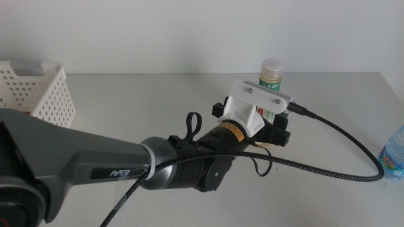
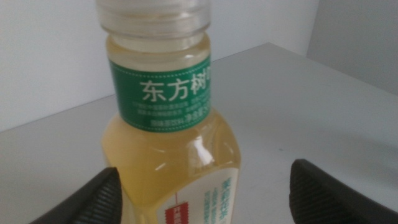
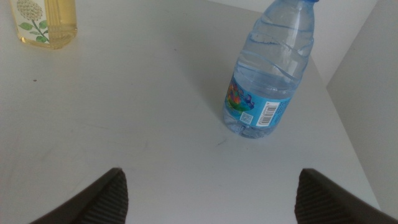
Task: Use arms to grab the bottles and put them into the dustbin to the left of the table.
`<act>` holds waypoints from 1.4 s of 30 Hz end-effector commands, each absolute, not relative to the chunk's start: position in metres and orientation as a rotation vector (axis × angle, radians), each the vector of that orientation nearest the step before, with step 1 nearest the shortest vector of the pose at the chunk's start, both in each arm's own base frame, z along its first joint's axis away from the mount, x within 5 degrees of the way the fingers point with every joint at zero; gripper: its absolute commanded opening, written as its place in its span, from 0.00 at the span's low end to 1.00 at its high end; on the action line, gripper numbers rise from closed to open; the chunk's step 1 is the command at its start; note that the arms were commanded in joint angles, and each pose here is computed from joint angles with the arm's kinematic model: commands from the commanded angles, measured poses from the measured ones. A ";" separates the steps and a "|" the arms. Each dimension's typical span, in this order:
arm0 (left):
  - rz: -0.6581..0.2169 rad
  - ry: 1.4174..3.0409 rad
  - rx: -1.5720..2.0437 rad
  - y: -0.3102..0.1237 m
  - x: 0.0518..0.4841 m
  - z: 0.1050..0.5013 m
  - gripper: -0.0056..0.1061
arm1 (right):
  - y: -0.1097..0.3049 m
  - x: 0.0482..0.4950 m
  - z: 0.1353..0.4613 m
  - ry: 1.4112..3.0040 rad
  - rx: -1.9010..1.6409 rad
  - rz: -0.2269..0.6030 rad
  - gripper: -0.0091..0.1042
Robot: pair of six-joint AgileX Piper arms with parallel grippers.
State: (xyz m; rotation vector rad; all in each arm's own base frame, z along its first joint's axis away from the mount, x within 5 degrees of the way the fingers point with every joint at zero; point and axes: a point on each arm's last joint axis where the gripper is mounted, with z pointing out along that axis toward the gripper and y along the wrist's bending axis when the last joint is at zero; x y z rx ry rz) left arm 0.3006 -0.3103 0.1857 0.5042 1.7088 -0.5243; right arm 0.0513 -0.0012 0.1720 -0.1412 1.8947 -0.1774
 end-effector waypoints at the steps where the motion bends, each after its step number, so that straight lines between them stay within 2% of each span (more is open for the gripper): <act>1: -0.554 1.573 0.420 -0.310 0.308 0.221 0.85 | -0.002 0.051 0.178 1.821 -0.138 -0.206 0.83; 14: -0.515 1.587 0.388 -0.318 0.344 0.196 0.85 | -0.002 0.051 0.178 1.821 -0.138 -0.206 0.83; 34: -0.486 1.575 0.397 -0.329 0.369 0.167 0.85 | -0.002 0.051 0.178 1.821 -0.138 -0.206 0.83; 38: -0.484 1.552 0.452 -0.332 0.367 0.168 0.77 | -0.002 0.051 0.178 1.821 -0.138 -0.206 0.83; 40: -0.483 1.555 0.453 -0.332 0.367 0.167 0.69 | -0.002 0.051 0.178 1.821 -0.138 -0.206 0.83; 42: -0.484 1.556 0.451 -0.332 0.368 0.167 0.55 | -0.002 0.051 0.178 1.821 -0.138 -0.206 0.83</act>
